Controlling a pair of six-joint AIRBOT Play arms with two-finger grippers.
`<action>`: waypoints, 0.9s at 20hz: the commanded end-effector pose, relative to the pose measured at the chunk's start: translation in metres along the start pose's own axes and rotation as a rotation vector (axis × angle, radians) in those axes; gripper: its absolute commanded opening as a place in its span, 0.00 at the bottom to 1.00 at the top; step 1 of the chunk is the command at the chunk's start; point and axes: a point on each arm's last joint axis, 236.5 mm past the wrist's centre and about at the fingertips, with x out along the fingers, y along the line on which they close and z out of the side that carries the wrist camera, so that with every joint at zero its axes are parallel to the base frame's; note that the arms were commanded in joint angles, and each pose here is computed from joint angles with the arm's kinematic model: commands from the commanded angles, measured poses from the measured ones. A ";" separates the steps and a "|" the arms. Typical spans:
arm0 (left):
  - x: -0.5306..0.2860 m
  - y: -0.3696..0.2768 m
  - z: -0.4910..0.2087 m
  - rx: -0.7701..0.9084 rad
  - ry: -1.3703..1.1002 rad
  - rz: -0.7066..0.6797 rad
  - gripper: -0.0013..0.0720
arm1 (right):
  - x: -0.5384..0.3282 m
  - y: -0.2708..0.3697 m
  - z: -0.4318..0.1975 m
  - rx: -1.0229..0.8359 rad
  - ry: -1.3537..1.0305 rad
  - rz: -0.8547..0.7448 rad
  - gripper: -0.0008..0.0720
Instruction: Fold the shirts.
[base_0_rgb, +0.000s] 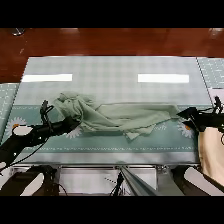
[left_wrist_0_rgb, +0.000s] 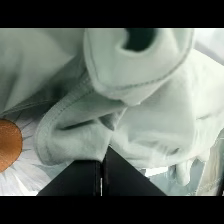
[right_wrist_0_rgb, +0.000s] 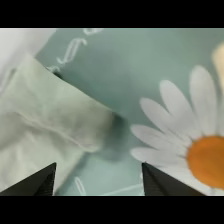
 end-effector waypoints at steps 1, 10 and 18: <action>0.000 0.000 0.000 0.001 0.000 -0.001 0.05 | 0.021 0.023 0.008 -0.040 0.058 0.051 0.86; -0.004 -0.010 0.014 0.014 -0.027 -0.017 0.05 | 0.034 0.089 0.033 -0.247 0.143 0.102 0.04; -0.270 -0.356 0.184 0.721 -0.743 -0.397 0.04 | -0.326 0.352 0.089 -0.784 -0.691 0.360 0.04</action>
